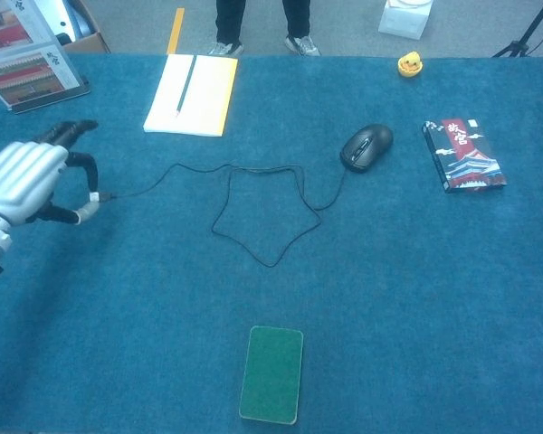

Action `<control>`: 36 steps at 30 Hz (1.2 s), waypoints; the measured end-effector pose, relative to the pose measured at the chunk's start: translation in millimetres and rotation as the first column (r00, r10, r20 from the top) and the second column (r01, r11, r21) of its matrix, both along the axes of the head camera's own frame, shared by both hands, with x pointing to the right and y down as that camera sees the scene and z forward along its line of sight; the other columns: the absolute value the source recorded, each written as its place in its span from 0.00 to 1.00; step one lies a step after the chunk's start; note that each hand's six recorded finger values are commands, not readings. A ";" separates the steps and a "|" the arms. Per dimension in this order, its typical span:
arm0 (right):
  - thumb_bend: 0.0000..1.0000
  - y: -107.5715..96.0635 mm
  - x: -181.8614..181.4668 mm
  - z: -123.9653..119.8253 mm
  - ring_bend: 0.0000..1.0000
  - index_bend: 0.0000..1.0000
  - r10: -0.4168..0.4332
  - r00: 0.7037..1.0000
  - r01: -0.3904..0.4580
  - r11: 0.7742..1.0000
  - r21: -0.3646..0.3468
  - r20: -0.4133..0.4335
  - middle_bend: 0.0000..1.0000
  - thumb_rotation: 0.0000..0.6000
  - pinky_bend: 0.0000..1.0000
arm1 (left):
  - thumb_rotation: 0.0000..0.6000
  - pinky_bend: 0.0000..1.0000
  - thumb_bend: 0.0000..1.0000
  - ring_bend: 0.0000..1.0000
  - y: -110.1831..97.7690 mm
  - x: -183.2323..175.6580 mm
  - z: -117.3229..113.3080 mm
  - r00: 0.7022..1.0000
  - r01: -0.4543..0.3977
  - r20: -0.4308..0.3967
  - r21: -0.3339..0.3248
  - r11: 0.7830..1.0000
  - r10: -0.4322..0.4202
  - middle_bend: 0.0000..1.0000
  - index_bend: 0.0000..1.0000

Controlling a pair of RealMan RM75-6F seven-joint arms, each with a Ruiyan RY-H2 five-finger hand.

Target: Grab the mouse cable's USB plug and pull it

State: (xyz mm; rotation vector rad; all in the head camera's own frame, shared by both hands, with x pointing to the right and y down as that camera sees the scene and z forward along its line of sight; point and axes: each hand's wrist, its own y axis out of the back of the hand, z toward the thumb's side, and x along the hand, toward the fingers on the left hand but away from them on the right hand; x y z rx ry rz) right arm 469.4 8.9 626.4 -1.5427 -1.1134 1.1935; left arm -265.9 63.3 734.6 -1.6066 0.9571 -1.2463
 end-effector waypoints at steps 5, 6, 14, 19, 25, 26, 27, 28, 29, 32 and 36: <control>0.35 0.6 0.5 0.0 0.29 0.45 0.003 1.000 -0.003 1.000 0.003 0.006 0.33 1.00 0.44 | 1.00 0.19 0.30 0.04 -1.0 7.2 -27.3 0.997 -0.006 -0.073 0.058 0.998 0.011 0.07 0.57; 0.35 0.7 0.7 -0.1 0.29 0.45 0.004 1.000 -0.004 1.000 0.004 0.007 0.33 1.00 0.44 | 1.00 0.19 0.30 0.04 -1.1 8.9 -31.2 0.996 -0.007 -0.091 0.061 0.998 0.012 0.07 0.57; 0.34 3.0 5.0 0.5 0.29 0.45 0.018 1.000 -0.019 1.000 0.005 0.018 0.33 1.00 0.44 | 1.00 0.21 0.30 0.04 -2.0 20.7 -61.3 0.939 0.012 -0.343 0.013 1.000 -0.007 0.08 0.58; 0.35 5.1 6.7 1.4 0.29 0.45 0.026 0.999 -0.026 1.000 0.004 0.025 0.33 1.00 0.44 | 1.00 0.22 0.30 0.04 -3.5 24.4 -82.1 0.861 0.004 -0.508 -0.036 0.999 -0.022 0.09 0.58; 0.35 7.9 7.5 0.3 0.29 0.45 0.038 0.999 -0.038 0.999 0.006 0.035 0.33 1.00 0.44 | 1.00 0.22 0.30 0.04 -6.9 27.5 -104.4 0.791 -0.040 -0.612 -0.055 0.998 -0.001 0.09 0.58; 0.34 8.6 8.1 -0.5 0.29 0.45 0.042 0.998 -0.042 0.999 0.008 0.038 0.33 1.00 0.44 | 1.00 0.22 0.30 0.04 -7.5 28.4 -107.1 0.785 -0.048 -0.620 -0.053 0.997 0.005 0.09 0.58; 0.35 9.1 8.6 -1.0 0.29 0.45 0.044 0.998 -0.045 0.999 0.008 0.038 0.33 1.00 0.44 | 1.00 0.22 0.30 0.04 -7.9 29.0 -109.3 0.779 -0.053 -0.627 -0.052 0.997 0.009 0.09 0.58; 0.35 9.6 9.1 -1.2 0.29 0.45 0.047 0.998 -0.047 0.999 0.008 0.038 0.33 1.00 0.44 | 1.00 0.22 0.30 0.04 -8.3 29.9 -111.3 0.770 -0.058 -0.638 -0.054 0.997 0.010 0.09 0.58; 0.35 10.3 9.8 -1.2 0.29 0.45 0.049 0.998 -0.049 0.999 0.007 0.038 0.33 1.00 0.44 | 1.00 0.22 0.30 0.04 -8.5 30.3 -112.8 0.763 -0.060 -0.646 -0.056 0.997 0.010 0.09 0.58; 0.35 11.7 10.7 -0.4 0.29 0.45 0.052 0.998 -0.052 0.999 0.006 0.040 0.33 1.00 0.44 | 1.00 0.22 0.30 0.04 -8.5 30.5 -117.5 0.738 -0.068 -0.675 -0.065 0.996 0.006 0.09 0.58; 0.35 11.5 12.0 1.4 0.29 0.45 0.052 0.998 -0.052 0.999 0.002 0.043 0.33 1.00 0.44 | 1.00 0.22 0.30 0.04 -6.6 29.4 -124.3 0.717 -0.076 -0.697 -0.061 0.995 0.012 0.09 0.58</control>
